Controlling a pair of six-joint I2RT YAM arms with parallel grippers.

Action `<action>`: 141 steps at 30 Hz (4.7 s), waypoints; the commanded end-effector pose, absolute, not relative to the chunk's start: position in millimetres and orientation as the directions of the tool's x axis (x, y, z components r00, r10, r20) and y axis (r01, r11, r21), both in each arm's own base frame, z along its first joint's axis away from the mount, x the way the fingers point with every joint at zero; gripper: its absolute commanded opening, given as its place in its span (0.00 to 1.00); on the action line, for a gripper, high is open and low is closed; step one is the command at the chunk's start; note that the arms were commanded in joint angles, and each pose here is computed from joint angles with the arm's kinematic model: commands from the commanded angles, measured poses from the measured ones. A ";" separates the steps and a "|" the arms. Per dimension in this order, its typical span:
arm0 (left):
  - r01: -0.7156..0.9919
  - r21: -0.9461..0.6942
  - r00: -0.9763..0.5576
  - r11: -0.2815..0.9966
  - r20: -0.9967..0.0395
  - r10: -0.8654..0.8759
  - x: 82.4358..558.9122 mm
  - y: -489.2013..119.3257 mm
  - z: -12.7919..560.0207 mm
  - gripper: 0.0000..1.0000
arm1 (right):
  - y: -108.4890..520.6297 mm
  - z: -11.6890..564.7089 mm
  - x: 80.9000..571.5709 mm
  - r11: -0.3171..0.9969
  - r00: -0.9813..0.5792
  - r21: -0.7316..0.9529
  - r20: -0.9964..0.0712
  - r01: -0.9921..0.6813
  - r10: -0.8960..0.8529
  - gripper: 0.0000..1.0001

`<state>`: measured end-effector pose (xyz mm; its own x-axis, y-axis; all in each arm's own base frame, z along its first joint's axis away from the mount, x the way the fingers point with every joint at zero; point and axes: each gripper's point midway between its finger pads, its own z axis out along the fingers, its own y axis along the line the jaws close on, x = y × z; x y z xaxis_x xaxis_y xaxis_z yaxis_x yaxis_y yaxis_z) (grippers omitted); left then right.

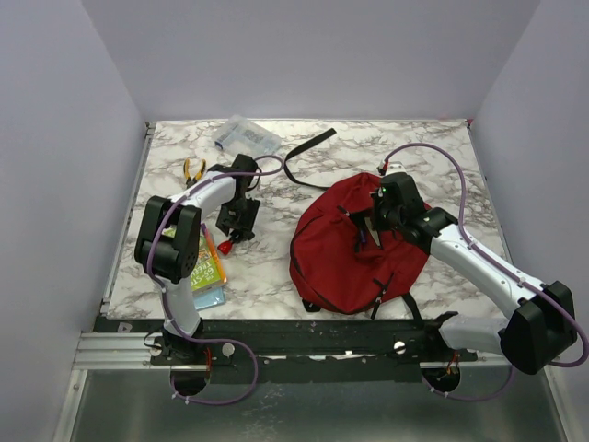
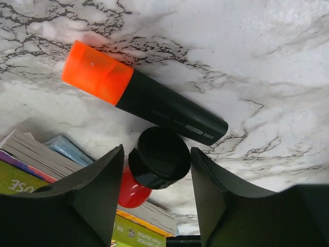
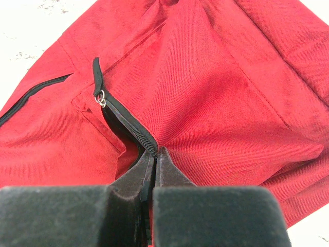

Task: Pack the student bag
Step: Pick up the stationery from the center of the board, then place the stationery in the student bag, then pick up the stationery from the center of the board.

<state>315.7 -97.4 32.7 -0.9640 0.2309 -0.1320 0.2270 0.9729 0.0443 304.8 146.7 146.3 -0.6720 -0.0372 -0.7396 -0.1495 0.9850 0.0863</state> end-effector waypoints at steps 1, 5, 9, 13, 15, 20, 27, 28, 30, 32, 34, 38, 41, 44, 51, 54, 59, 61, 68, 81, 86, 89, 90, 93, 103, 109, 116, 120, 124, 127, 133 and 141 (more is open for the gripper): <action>0.251 0.033 -0.959 0.968 -0.130 0.253 317.0 -105.3 37.8 0.48 | 151.6 151.6 307.3 0.981 -0.654 0.103 -0.756 -0.162 -0.029 0.01; 0.265 0.027 -0.955 0.964 -0.130 0.266 315.2 -110.2 40.6 0.34 | 152.7 150.9 307.1 0.980 -0.651 0.106 -0.759 -0.168 -0.029 0.01; 0.277 -0.004 -0.949 0.961 -0.156 0.273 315.2 -119.5 52.1 0.19 | 149.0 149.9 306.6 0.984 -0.660 0.092 -0.751 -0.150 -0.030 0.01; 0.303 -0.115 -0.935 0.946 -0.227 0.272 312.0 -142.3 75.4 0.09 | 153.4 150.9 308.2 0.980 -0.649 0.105 -0.760 -0.171 -0.032 0.01; 0.329 -0.185 -0.922 0.926 -0.274 0.273 308.9 -157.5 87.8 0.08 | 152.3 151.8 309.4 0.982 -0.652 0.100 -0.758 -0.161 -0.030 0.01; 0.397 -0.303 -0.849 0.866 -0.481 0.220 306.2 -195.6 134.6 0.00 | 154.4 146.5 306.5 0.979 -0.666 0.106 -0.745 -0.174 -0.037 0.01; 0.321 -0.696 -0.781 0.642 -0.578 -0.237 285.4 -255.5 212.0 0.00 | 153.2 153.9 307.0 0.979 -0.646 0.114 -0.763 -0.167 -0.022 0.01; 0.252 -0.781 -0.801 0.572 -0.500 -0.330 275.0 -264.7 207.5 0.00 | 153.8 154.1 306.7 0.978 -0.645 0.116 -0.764 -0.172 -0.023 0.01; 0.192 -0.881 -0.777 0.433 -0.406 -0.481 263.5 -284.5 216.8 0.00 | 155.4 153.8 305.9 0.976 -0.647 0.122 -0.762 -0.179 -0.024 0.01; 0.141 -0.927 -0.770 0.348 -0.324 -0.549 250.7 -307.2 222.7 0.00 | 156.9 153.8 305.4 0.974 -0.649 0.127 -0.761 -0.187 -0.026 0.01; 0.092 -0.944 -0.786 0.318 -0.265 -0.558 241.4 -330.4 222.1 0.00 | 158.5 154.9 305.3 0.972 -0.648 0.134 -0.761 -0.192 -0.023 0.01; 0.069 -0.965 -0.781 0.252 -0.209 -0.588 235.9 -366.5 222.1 0.00 | 159.3 157.3 306.3 0.972 -0.643 0.138 -0.766 -0.192 -0.018 0.01; 0.019 -0.967 -0.752 0.253 -0.180 -0.634 239.0 -382.8 208.8 0.00 | 155.1 161.9 307.5 0.977 -0.634 0.130 -0.774 -0.171 -0.008 0.01; 0.005 -0.969 -0.745 0.248 -0.169 -0.645 244.8 -400.5 193.5 0.00 | 154.4 168.2 308.3 0.976 -0.619 0.131 -0.785 -0.171 -0.003 0.01; 0.051 -0.998 -0.693 0.046 -0.068 -0.718 263.0 -434.4 198.1 0.00 | 157.5 175.5 305.9 0.970 -0.610 0.150 -0.793 -0.191 0.002 0.01; -0.004 -0.999 -0.675 0.045 -0.030 -0.737 270.3 -440.1 179.1 0.00 | 158.0 177.9 305.9 0.969 -0.605 0.155 -0.796 -0.194 0.006 0.01; -0.028 -0.998 -0.623 0.053 -0.024 -0.782 291.0 -442.3 163.9 0.00 | 159.5 176.5 304.1 0.966 -0.609 0.162 -0.793 -0.202 0.006 0.01; -0.070 -0.997 -0.606 0.025 0.023 -0.795 302.1 -441.9 157.1 0.00 | 156.9 177.7 304.1 0.969 -0.604 0.154 -0.797 -0.194 0.006 0.01; -0.139 -0.990 -0.565 -0.029 0.104 -0.818 332.3 -442.4 145.5 0.00 | 155.1 178.5 304.0 0.970 -0.599 0.151 -0.801 -0.189 0.008 0.01; -0.342 -0.939 -0.584 0.028 0.189 -0.789 331.0 -465.9 119.0 0.14 | 155.8 171.9 305.5 0.972 -0.614 0.143 -0.789 -0.185 -0.001 0.01; -0.402 -0.910 -0.626 0.096 0.197 -0.754 317.0 -470.3 108.4 0.33 | 155.8 172.5 306.3 0.973 -0.612 0.143 -0.791 -0.184 0.000 0.01; -0.409 -0.906 -0.643 0.105 0.205 -0.738 312.3 -472.0 110.2 0.39 | 156.5 171.7 306.4 0.972 -0.614 0.143 -0.789 -0.186 -0.002 0.01; -0.409 -0.906 -0.648 0.109 0.204 -0.734 311.0 -471.8 110.8 0.42 | 156.5 171.3 306.3 0.972 -0.615 0.143 -0.788 -0.186 -0.002 0.01; -0.417 -0.901 -0.654 0.119 0.206 -0.728 306.5 -469.4 111.7 0.47 | 156.3 170.9 306.4 0.972 -0.615 0.142 -0.789 -0.185 -0.002 0.01; -0.479 -0.873 -0.652 0.091 0.285 -0.702 294.3 -466.4 116.4 0.66 | 155.1 171.2 306.1 0.973 -0.613 0.141 -0.790 -0.182 0.000 0.01; -0.467 -0.879 -0.669 0.093 0.283 -0.687 285.7 -458.2 127.3 0.66 | 153.9 171.2 305.4 0.975 -0.615 0.136 -0.789 -0.178 -0.002 0.01; -0.426 -0.895 -0.717 0.134 0.244 -0.653 261.4 -435.8 135.4 0.70 | 155.5 171.0 305.9 0.973 -0.614 0.141 -0.789 -0.182 -0.001 0.01; -0.381 -0.909 -0.748 0.168 0.196 -0.634 246.5 -418.5 139.8 0.71 | 155.6 172.0 306.0 0.973 -0.612 0.142 -0.791 -0.183 0.000 0.01; -0.296 -0.933 -0.758 0.206 0.098 -0.645 243.8 -389.4 146.2 0.69 | 155.1 169.8 305.2 0.973 -0.616 0.141 -0.788 -0.181 0.000 0.01; -0.182 -0.946 -0.772 0.268 -0.031 -0.635 243.9 -362.8 154.5 0.66 | 155.0 168.4 304.8 0.973 -0.620 0.139 -0.785 -0.182 -0.004 0.01; -0.189 -0.854 -0.692 0.485 -0.235 -0.683 250.5 -276.1 126.7 0.67 | 154.8 169.5 304.9 0.973 -0.616 0.139 -0.788 -0.183 -0.003 0.01; -0.498 -0.493 -0.453 0.713 -0.553 -0.699 259.7 -130.3 118.0 0.91 | 155.8 167.5 304.4 0.972 -0.624 0.136 -0.781 -0.190 -0.013 0.01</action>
<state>271.5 -223.5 146.8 -0.5438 -0.7707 -0.3321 -0.2884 0.5432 -0.7885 299.2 147.9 156.4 -0.6566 -0.0278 -0.7537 -0.1696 0.9792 0.1117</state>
